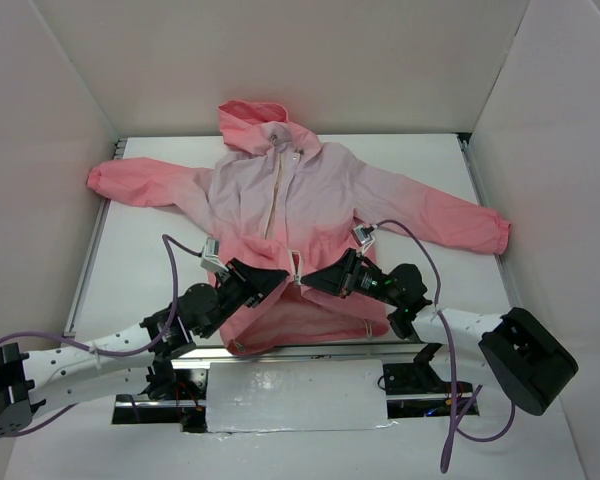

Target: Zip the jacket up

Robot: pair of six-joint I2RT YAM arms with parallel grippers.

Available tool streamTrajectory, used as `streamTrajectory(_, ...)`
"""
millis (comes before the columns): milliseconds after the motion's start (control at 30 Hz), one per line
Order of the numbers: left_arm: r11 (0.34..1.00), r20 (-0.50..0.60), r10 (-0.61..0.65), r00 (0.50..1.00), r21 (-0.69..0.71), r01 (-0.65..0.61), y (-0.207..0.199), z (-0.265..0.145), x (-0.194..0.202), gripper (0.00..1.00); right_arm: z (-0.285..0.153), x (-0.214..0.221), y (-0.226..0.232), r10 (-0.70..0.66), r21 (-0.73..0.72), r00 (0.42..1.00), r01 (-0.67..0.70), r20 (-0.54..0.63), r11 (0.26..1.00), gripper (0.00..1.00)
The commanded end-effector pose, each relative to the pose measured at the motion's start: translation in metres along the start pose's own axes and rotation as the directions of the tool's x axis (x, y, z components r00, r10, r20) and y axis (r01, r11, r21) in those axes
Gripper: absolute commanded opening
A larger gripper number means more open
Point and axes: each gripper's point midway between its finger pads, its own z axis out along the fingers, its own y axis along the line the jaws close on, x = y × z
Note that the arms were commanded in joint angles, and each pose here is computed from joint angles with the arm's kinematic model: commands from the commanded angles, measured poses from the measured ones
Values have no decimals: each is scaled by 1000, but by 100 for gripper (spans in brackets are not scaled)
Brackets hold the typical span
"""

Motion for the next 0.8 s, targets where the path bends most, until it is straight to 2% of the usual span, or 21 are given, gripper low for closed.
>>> streamTrajectory(0,997,9,-18,1000,74,17,-20,-4,-4,0,8,-11,32,-55,-108,998,57,19,992,0)
streamTrajectory(767,989,-35,44,998,145,-39,-24,-9,5,0,13,-17,13,-46,-12,999,46,-7,999,0)
